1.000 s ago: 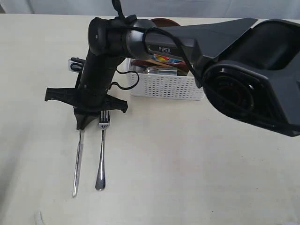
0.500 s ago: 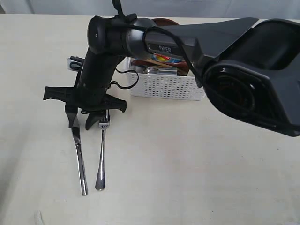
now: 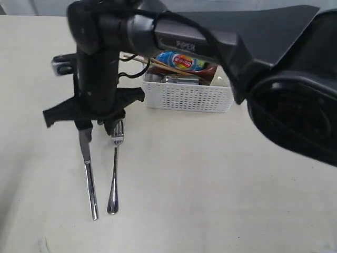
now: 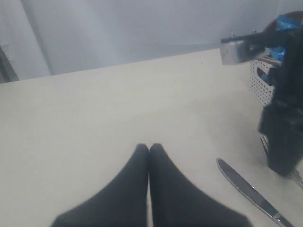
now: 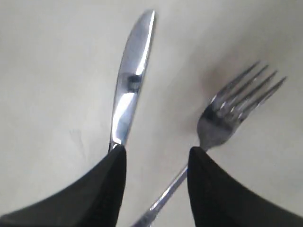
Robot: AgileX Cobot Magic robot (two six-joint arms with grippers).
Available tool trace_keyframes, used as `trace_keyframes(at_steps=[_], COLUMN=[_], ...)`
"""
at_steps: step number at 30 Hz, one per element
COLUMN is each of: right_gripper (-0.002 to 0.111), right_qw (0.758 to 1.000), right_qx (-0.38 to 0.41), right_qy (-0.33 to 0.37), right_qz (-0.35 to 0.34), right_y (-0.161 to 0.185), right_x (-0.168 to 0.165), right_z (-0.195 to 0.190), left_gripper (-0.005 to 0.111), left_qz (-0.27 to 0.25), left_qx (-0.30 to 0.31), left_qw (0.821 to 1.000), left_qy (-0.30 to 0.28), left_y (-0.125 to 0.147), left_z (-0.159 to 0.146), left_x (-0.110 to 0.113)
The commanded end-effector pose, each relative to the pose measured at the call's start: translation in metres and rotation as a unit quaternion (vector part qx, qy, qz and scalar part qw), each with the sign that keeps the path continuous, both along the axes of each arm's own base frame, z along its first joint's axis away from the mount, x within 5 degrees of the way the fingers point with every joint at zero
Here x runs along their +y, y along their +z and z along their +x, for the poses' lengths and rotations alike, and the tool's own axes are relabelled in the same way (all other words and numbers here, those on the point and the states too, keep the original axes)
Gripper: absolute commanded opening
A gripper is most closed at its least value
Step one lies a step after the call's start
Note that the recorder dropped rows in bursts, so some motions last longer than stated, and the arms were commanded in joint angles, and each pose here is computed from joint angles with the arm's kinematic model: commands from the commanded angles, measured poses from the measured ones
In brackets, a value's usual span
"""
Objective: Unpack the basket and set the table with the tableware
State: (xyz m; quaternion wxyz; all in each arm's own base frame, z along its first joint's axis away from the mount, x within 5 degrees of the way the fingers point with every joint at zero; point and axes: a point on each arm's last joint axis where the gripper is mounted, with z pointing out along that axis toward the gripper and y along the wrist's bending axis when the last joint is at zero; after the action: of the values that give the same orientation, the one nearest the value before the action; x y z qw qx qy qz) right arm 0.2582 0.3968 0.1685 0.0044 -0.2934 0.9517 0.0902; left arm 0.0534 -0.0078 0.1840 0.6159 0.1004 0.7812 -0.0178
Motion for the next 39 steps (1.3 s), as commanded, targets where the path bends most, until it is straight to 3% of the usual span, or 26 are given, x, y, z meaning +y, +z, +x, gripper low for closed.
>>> trace_keyframes(at_steps=[1, 5, 13, 20, 28, 32, 36, 39], right_gripper=[0.041, 0.041, 0.041, 0.041, 0.041, 0.025, -0.001, 0.000], right_qw=[0.995, 0.995, 0.996, 0.999, 0.998, 0.999, 0.998, 0.998], right_qx=[-0.045, -0.042, -0.025, -0.001, 0.001, 0.001, 0.005, 0.008], right_qy=[0.064, 0.069, 0.031, 0.017, 0.018, 0.017, -0.008, -0.039], right_qz=[-0.058, -0.054, -0.079, -0.042, -0.053, -0.052, -0.055, -0.058], right_y=[0.001, -0.006, -0.023, -0.032, -0.044, -0.044, -0.044, -0.044], right_x=[0.021, 0.034, 0.027, 0.033, 0.034, 0.034, 0.032, 0.030], right_z=[-0.048, -0.069, -0.055, -0.054, -0.054, -0.053, -0.051, -0.048], left_gripper=[0.000, 0.000, 0.000, 0.000, 0.000, 0.000, 0.000, 0.000], left_qz=[-0.002, -0.002, -0.002, -0.002, -0.002, -0.002, -0.002, -0.002], left_qx=[-0.004, -0.004, -0.004, -0.004, -0.004, -0.004, -0.004, -0.004], left_qw=[1.000, 1.000, 1.000, 1.000, 1.000, 1.000, 1.000, 1.000], left_qy=[0.001, 0.001, 0.001, 0.001, 0.001, 0.001, 0.001, 0.001], left_y=[0.000, 0.000, 0.000, 0.000, 0.000, 0.000, 0.000, 0.000], left_z=[0.000, 0.000, 0.000, 0.000, 0.000, 0.000, 0.000, 0.000], left_x=[0.000, 0.000, 0.000, 0.000, 0.000, 0.000, 0.000, 0.000])
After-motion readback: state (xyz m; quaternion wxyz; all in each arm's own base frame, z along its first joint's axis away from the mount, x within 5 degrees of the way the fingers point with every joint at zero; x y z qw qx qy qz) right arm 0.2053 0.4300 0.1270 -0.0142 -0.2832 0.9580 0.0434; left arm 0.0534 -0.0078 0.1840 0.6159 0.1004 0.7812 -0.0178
